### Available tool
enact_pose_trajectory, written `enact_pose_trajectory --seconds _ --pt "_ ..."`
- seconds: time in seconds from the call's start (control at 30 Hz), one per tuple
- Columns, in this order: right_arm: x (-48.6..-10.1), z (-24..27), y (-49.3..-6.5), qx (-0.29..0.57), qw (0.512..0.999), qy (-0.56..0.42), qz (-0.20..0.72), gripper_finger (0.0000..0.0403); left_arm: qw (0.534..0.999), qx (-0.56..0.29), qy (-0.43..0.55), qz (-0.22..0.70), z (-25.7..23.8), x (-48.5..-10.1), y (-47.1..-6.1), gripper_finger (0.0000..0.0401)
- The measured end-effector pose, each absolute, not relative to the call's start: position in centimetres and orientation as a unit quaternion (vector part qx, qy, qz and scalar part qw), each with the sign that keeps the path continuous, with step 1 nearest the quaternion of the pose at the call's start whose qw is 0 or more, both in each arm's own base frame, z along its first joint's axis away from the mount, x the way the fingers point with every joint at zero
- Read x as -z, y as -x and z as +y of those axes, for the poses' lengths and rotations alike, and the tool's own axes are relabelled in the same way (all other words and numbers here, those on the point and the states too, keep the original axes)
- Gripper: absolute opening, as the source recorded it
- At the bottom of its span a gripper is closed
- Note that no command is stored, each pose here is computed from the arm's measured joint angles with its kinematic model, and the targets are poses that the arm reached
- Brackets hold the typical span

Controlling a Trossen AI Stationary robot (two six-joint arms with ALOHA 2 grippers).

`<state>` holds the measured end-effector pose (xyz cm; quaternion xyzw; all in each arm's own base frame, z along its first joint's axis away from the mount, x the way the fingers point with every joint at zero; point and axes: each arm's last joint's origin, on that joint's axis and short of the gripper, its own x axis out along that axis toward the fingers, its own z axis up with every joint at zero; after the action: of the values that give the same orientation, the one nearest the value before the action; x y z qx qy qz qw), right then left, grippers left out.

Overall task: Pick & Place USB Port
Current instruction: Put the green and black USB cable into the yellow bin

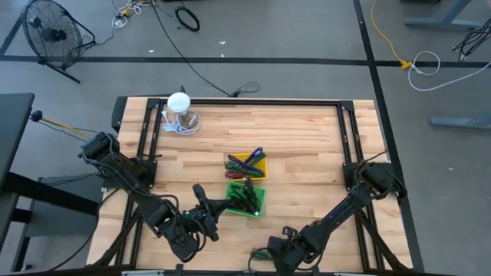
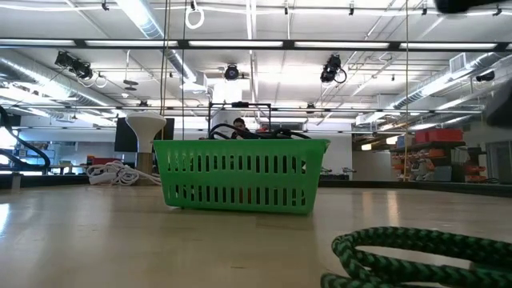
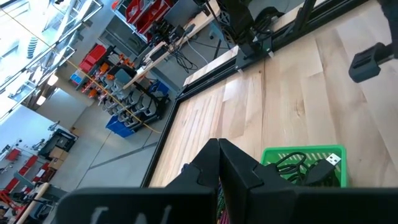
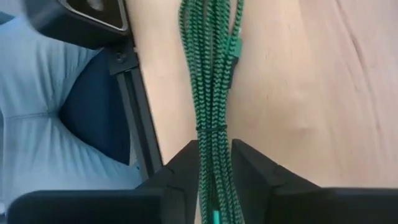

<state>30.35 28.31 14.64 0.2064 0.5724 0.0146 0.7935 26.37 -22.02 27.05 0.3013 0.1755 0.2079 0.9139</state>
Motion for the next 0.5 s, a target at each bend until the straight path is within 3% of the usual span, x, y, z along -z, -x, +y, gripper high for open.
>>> enact_pose_trajectory --seconds 0.2,0.5 --pt "-13.5 28.4 -30.4 -0.045 0.804 -0.243 0.541 0.0112 0.914 -0.208 -0.301 0.175 -22.0 -27.0 -26.4 0.0012" --pt "-11.8 27.6 -29.5 -0.037 0.793 -0.26 0.55 0.0106 0.915 -0.208 -0.299 0.175 -22.0 -27.0 -26.4 0.0012"
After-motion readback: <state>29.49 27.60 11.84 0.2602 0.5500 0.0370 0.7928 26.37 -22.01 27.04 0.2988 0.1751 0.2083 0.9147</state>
